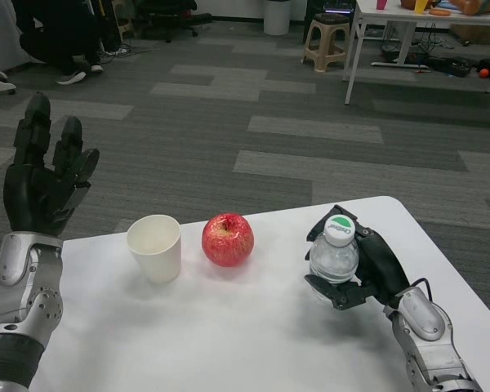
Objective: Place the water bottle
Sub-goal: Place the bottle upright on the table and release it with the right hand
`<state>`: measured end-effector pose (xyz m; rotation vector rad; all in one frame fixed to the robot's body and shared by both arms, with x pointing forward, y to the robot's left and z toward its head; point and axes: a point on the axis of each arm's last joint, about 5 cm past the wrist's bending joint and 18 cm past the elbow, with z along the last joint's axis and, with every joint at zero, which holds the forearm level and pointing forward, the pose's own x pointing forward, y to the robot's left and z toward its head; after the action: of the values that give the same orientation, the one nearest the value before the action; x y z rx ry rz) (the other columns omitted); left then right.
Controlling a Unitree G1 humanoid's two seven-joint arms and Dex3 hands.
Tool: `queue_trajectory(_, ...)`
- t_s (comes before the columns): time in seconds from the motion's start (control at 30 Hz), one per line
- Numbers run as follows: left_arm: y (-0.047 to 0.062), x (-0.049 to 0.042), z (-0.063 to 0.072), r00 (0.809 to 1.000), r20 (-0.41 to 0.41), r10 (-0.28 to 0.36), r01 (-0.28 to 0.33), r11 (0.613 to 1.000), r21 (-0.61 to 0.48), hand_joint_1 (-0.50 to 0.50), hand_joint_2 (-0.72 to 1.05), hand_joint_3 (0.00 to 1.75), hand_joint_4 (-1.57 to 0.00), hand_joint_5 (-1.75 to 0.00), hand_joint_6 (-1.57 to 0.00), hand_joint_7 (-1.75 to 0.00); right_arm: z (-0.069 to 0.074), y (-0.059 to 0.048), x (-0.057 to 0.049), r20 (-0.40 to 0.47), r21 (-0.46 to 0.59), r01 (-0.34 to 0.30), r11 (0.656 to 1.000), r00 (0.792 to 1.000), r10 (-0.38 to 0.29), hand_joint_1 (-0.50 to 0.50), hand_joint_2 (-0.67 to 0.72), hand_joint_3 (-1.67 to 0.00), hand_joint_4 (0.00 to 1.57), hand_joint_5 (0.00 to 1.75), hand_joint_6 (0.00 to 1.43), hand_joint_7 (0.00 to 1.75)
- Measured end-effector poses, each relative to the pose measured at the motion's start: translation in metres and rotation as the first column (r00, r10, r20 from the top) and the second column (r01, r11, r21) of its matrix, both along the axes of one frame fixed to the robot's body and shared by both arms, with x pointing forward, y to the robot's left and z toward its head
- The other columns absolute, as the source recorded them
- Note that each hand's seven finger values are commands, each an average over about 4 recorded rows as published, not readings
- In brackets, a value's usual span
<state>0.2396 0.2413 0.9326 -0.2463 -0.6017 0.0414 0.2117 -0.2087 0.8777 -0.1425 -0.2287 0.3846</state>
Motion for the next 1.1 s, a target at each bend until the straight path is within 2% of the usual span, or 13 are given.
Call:
queue_trajectory(0.1, 0.0, -0.0001, 0.0, 1.0, 0.0, 0.0, 0.0, 1.0, 0.0, -0.5, 1.05, 0.09, 0.0, -0.05, 0.0, 0.0, -0.001, 0.0, 0.0, -0.015, -0.008, -0.006, 1.0, 1.0, 0.006, -0.38, -0.45, -0.91, 0.24, 1.55, 0.07, 1.54)
queue_trajectory(0.2, 0.0, -0.0002, 0.0, 1.0, -0.001, 0.0, 0.0, 1.0, 0.0, -0.5, 1.05, 0.09, 0.0, 0.0, 0.0, 0.0, -0.008, -0.001, -0.005, -0.081, -0.03, -0.023, 0.999, 0.996, 0.02, -0.41, -0.4, -0.71, 0.15, 1.45, 0.03, 1.48)
queue_trajectory(0.33, 0.0, -0.0005, -0.001, 1.0, -0.003, 0.0, 0.0, 1.0, 0.001, -0.5, 1.05, 0.09, 0.0, 0.0, 0.0, 0.0, -0.013, 0.0, -0.008, -0.113, -0.036, -0.043, 0.998, 0.993, 0.039, -0.44, -0.22, -0.2, 0.01, 1.21, 0.0, 1.29)
queue_trajectory(0.4, 0.0, -0.0004, -0.001, 1.0, -0.003, -0.001, 0.001, 1.0, 0.001, -0.5, 1.05, 0.07, 0.0, 0.0, 0.0, 0.0, -0.013, 0.0, -0.008, -0.117, -0.036, -0.049, 0.998, 0.992, 0.044, -0.46, -0.11, -0.08, 0.0, 1.16, 0.0, 1.24)
queue_trajectory(0.53, 0.0, -0.0004, -0.001, 1.0, -0.003, -0.001, 0.001, 1.0, 0.001, -0.5, 1.05, 0.09, 0.0, -0.05, 0.0, 0.0, -0.013, 0.0, -0.008, -0.121, -0.037, -0.055, 0.998, 0.991, 0.05, -0.46, 0.09, 0.0, 0.0, 1.12, 0.0, 1.12)
queue_trajectory(0.67, 0.0, -0.0004, -0.001, 1.0, -0.003, -0.001, 0.001, 1.0, 0.001, -0.5, 1.05, 0.02, 0.0, 0.0, 0.0, 0.0, -0.013, -0.001, -0.008, -0.122, -0.037, -0.056, 0.998, 0.991, 0.051, -0.46, 0.31, 0.0, 0.0, 0.82, 0.0, 0.94)
queue_trajectory(0.7, 0.0, -0.0004, -0.001, 1.0, -0.003, -0.001, 0.001, 1.0, 0.001, -0.5, 1.05, 0.02, 0.0, 0.0, 0.0, 0.0, -0.013, -0.001, -0.008, -0.123, -0.037, -0.056, 0.998, 0.991, 0.051, -0.46, 0.34, 0.0, 0.0, 0.7, 0.0, 0.89)
queue_trajectory(0.8, 0.0, -0.0004, -0.001, 1.0, -0.003, -0.001, 0.001, 1.0, 0.001, -0.5, 1.05, 0.07, 0.0, 0.0, 0.0, 0.0, -0.013, -0.001, -0.008, -0.124, -0.037, -0.058, 0.998, 0.991, 0.053, -0.46, 0.44, 0.0, 0.0, 0.12, 0.0, 0.63)
queue_trajectory(0.83, 0.0, -0.0004, -0.001, 1.0, -0.003, -0.001, 0.001, 1.0, 0.001, -0.5, 1.05, 0.09, 0.0, 0.0, 0.0, 0.0, -0.013, -0.001, -0.008, -0.125, -0.038, -0.059, 0.998, 0.991, 0.053, -0.46, 0.47, 0.0, 0.0, 0.02, 0.0, 0.54)
queue_trajectory(1.0, 0.0, -0.0004, -0.001, 1.0, -0.003, -0.002, 0.002, 1.0, 0.001, -0.5, 1.05, 0.09, 0.0, 0.0, 0.0, 0.0, -0.011, -0.001, -0.007, -0.138, -0.036, -0.061, 0.997, 0.989, 0.056, -0.46, 0.53, 0.0, 0.0, 0.0, 0.0, 0.24)
queue_trajectory(1.1, 0.0, -0.0004, -0.001, 1.0, -0.003, -0.002, 0.002, 1.0, 0.001, -0.5, 1.05, 0.09, 0.0, 0.0, 0.0, 0.0, -0.01, -0.003, -0.007, -0.138, -0.017, -0.054, 0.998, 0.989, 0.051, -0.46, 0.57, 0.0, 0.0, 0.0, 0.0, 0.12)
